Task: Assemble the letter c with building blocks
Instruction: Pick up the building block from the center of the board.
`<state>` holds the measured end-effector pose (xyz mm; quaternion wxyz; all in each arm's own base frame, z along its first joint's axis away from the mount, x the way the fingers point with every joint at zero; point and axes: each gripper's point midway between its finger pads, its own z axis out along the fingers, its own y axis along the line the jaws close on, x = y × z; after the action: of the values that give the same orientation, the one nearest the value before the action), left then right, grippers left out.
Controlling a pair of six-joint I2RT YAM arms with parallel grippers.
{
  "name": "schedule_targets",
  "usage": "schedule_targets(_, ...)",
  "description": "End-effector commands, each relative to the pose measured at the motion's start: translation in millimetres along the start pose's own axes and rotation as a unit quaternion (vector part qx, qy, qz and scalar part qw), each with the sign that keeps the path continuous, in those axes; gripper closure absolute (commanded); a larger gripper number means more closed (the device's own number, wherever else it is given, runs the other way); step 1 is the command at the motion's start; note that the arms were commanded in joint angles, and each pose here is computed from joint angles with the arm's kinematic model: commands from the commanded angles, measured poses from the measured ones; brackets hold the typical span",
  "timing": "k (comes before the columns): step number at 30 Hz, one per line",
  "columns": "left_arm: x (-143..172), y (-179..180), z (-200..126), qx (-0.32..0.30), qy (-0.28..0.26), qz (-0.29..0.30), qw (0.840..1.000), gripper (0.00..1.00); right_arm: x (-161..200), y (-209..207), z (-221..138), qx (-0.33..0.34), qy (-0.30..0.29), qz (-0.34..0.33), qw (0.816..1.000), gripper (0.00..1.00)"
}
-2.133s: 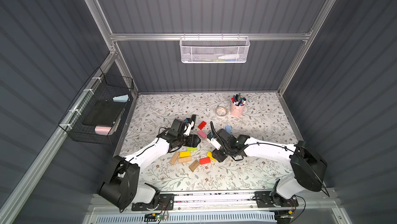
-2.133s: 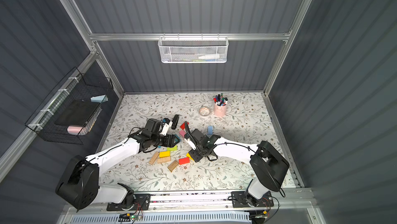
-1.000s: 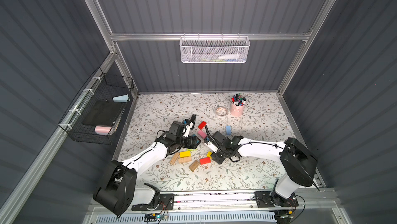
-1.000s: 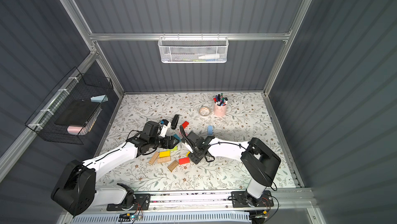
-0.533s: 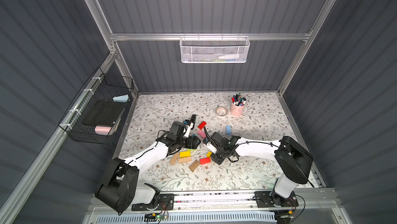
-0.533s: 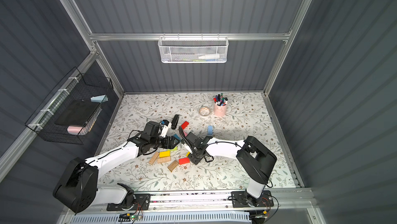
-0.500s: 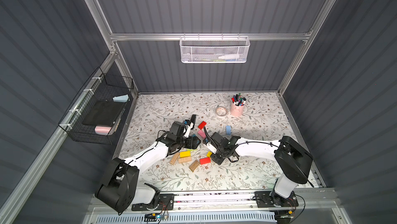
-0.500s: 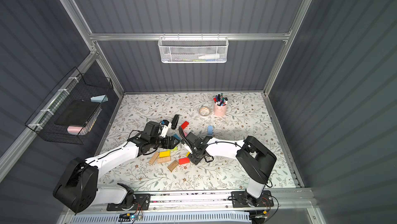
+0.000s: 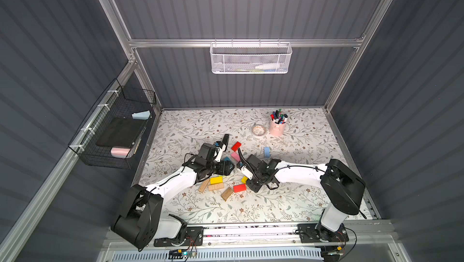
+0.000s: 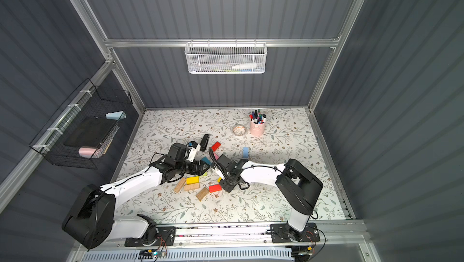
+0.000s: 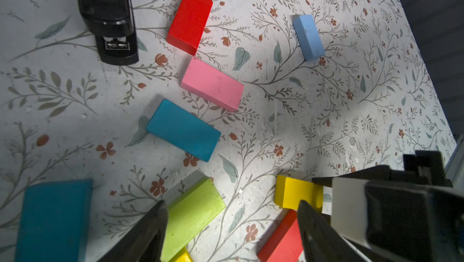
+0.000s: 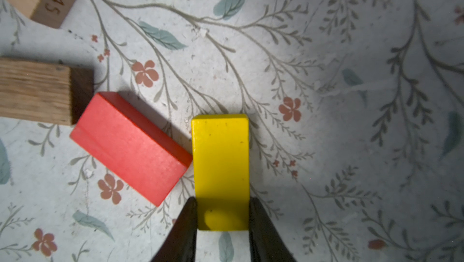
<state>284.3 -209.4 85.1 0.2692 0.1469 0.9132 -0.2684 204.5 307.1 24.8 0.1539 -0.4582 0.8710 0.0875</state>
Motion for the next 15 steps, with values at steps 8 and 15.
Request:
schedule_targets(8, 1.7, -3.2, 0.8, 0.012, 0.003, 0.010, 1.000, 0.21, -8.2, 3.6, -26.3, -0.020, -0.064, 0.016, 0.998, 0.78)
schedule_targets(15, -3.4, -5.3, -0.2, 0.014, -0.003, 0.013, 1.000, 0.21, -10.3, -23.5, -63.6, -0.009, -0.136, 0.066, 0.989, 0.81)
